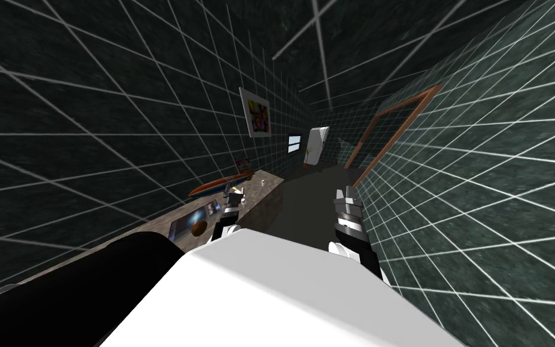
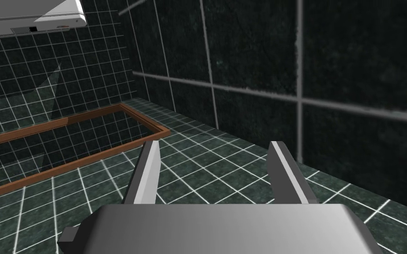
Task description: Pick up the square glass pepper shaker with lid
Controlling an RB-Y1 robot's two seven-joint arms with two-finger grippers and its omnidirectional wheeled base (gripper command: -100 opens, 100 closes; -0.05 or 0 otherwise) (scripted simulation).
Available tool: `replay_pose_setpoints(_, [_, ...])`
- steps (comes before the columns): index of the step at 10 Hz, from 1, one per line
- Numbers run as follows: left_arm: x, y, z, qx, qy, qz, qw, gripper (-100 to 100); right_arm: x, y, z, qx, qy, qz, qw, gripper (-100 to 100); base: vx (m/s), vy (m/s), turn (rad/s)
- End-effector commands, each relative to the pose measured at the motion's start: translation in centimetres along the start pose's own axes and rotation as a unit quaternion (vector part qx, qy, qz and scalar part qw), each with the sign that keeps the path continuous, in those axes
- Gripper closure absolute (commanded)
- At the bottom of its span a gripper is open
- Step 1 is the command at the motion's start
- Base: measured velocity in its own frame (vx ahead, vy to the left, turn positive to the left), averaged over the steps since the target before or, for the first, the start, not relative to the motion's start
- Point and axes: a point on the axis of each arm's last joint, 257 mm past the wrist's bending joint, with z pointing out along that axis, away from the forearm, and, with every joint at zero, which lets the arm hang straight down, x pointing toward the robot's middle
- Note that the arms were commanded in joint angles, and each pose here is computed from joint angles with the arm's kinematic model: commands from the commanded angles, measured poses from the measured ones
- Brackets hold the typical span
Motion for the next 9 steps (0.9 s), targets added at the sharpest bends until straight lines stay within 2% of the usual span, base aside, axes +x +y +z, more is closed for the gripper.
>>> replay_pose_setpoints(1, [-1.6, 0.3, -0.3, -0.003, -0.018, -0.016, 0.9997, -100, 0.0, 0.0, 0.0, 0.000, 0.000, 0.000, 1.0000, 0, 0.090, -0.060, 0.108])
replay_pose_setpoints(5, [-5.8, 0.9, -2.0, -0.007, -0.068, -0.056, 0.9961, -100, 0.0, 0.0, 0.0, 0.000, 0.000, 0.000, 1.0000, 0, 0.112, -0.059, 0.100])
replay_pose_setpoints(9, [-10.5, 1.5, -4.4, -0.003, -0.129, -0.101, 0.9866, -100, 0.0, 0.0, 0.0, 0.000, 0.000, 0.000, 1.0000, 0, 0.121, -0.084, 0.114])
